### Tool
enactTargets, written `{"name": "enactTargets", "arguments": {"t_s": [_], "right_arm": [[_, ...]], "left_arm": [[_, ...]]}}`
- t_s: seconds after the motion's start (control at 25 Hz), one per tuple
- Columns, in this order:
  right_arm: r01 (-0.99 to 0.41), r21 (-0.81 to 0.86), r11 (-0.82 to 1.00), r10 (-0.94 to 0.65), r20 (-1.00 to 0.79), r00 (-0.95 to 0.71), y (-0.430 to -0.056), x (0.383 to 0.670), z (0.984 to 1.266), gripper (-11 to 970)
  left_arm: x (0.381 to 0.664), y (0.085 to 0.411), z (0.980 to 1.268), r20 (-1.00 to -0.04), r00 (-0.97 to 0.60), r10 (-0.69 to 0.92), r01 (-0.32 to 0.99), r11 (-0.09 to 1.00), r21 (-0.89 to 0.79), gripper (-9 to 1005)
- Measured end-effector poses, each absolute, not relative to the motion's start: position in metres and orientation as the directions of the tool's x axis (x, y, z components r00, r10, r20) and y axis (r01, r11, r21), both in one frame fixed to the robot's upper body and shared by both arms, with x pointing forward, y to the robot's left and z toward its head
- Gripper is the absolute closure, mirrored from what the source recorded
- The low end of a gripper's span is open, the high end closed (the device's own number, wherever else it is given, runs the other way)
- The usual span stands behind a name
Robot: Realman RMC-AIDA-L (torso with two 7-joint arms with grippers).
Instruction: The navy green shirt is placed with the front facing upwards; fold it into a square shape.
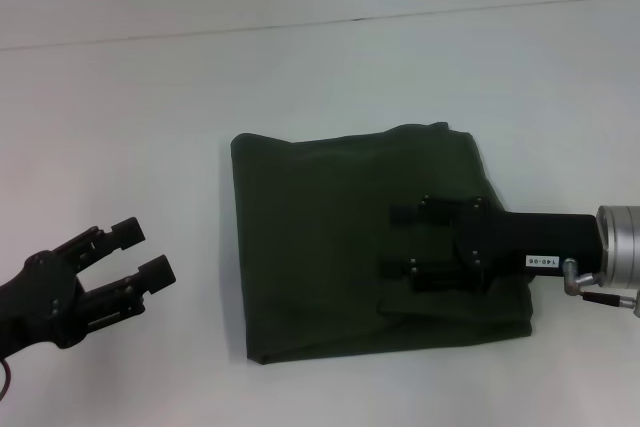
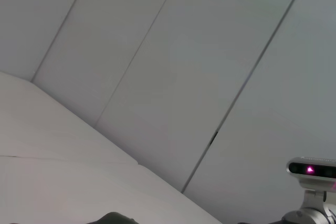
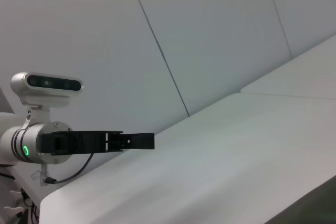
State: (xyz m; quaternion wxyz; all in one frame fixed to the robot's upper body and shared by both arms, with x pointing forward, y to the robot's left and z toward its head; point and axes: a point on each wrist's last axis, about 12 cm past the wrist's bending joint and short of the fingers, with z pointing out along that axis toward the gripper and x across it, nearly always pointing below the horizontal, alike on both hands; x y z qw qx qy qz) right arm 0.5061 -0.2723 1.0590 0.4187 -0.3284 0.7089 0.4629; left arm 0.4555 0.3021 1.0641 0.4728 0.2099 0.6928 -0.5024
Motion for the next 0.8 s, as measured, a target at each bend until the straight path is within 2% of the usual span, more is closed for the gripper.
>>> {"name": "enactTargets", "arguments": {"t_s": [0.8], "right_arm": [[-0.853, 0.384, 0.353, -0.075, -0.897, -0.435, -0.2698, 0.5061, 1.0583, 60]], "left_arm": [[0.4557, 0.3020, 1.0641, -0.866, -0.465, -0.183, 0.766, 0.407, -0.497, 79]]}}
